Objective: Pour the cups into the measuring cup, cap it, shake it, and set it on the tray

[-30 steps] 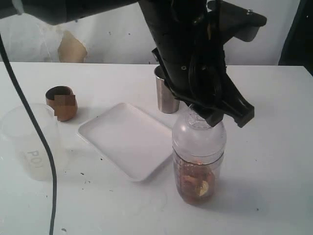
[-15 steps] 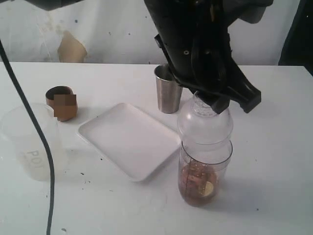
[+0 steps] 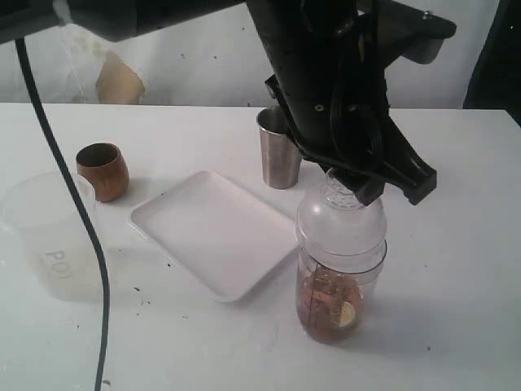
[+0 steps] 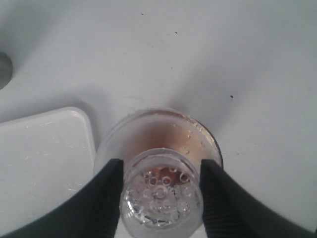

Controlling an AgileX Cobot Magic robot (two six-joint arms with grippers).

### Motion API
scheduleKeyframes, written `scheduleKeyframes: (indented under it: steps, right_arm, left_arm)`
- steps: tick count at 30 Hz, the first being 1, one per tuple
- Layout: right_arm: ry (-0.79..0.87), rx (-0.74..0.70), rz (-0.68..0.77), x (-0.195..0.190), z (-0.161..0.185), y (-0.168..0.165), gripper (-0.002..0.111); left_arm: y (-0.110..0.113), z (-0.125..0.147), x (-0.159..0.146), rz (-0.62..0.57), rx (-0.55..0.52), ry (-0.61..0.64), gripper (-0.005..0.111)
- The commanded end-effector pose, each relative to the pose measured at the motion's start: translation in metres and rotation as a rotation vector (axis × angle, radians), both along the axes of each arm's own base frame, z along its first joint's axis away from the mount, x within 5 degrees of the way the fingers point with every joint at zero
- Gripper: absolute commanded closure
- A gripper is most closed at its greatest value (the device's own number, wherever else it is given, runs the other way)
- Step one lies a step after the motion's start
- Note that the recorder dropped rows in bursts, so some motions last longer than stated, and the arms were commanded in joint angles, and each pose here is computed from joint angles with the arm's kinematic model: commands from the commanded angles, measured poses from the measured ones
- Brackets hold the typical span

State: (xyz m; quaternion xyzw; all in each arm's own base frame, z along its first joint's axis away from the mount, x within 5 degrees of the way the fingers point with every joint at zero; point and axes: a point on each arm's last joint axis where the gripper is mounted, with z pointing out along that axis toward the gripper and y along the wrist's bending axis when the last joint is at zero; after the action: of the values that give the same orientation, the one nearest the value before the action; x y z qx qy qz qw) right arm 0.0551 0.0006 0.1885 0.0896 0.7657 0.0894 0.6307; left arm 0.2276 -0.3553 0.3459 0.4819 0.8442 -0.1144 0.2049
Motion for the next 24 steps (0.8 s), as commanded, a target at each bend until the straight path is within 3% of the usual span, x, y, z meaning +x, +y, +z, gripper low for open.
scheduleKeyframes:
  steps: [1,24]
  right_arm:
    - [-0.015,-0.004,0.006,0.0,0.001,0.0003,0.108]
    - [-0.015,-0.003,0.005,0.0,0.001,0.0003,0.108]
  left_arm:
    - [-0.0013,-0.0043,-0.0027,-0.007,0.006,0.02,0.107]
    - [-0.0026,-0.0135,-0.0072,-0.028,0.009,0.075,0.107]
